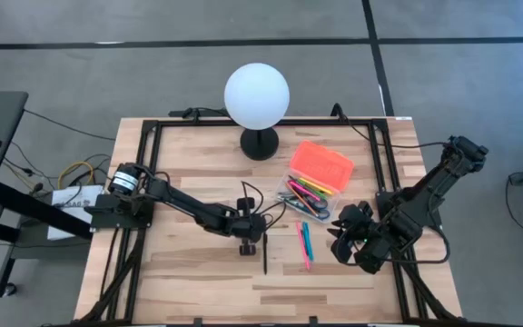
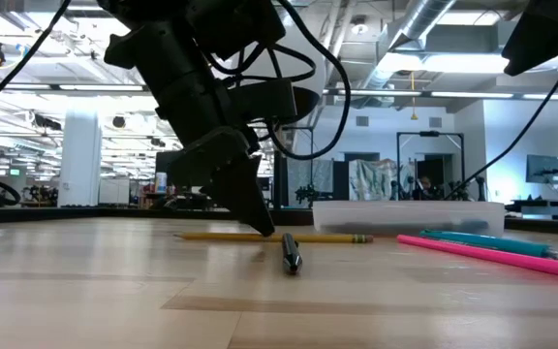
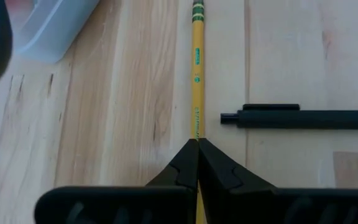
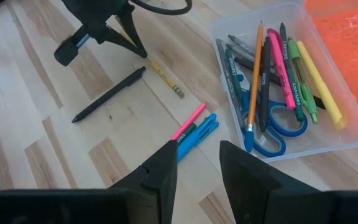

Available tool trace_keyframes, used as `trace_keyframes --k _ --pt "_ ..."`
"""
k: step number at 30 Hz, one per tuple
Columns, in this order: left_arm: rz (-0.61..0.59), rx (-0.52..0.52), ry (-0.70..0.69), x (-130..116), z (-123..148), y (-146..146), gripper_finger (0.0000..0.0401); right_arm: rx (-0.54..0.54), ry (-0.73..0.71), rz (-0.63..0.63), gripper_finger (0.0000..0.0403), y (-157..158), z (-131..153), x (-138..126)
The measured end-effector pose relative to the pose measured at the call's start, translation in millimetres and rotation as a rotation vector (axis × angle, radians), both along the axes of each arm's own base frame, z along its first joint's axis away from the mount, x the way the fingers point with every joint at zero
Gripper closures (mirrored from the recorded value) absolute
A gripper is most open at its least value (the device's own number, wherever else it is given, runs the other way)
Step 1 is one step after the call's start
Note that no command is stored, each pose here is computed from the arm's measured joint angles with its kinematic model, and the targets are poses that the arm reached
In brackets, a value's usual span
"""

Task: Pick & place school supplies into a supply box
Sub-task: Put the yellow pencil into the orange supply box

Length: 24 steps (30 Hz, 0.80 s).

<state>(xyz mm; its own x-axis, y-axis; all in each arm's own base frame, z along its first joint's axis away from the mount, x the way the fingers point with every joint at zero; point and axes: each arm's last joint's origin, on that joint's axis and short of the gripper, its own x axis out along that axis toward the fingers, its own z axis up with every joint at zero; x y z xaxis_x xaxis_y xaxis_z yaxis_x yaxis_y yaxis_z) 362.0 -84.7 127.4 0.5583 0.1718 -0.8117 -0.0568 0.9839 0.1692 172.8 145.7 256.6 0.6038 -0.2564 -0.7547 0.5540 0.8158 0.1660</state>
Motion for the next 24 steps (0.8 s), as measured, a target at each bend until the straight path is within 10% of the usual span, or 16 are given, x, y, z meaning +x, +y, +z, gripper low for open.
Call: trace_keyframes --k 24 --pt "-0.019 -0.125 0.009 -5 -7 7 0.0383 -0.142 0.110 0.227 0.0290 14 -37 46"
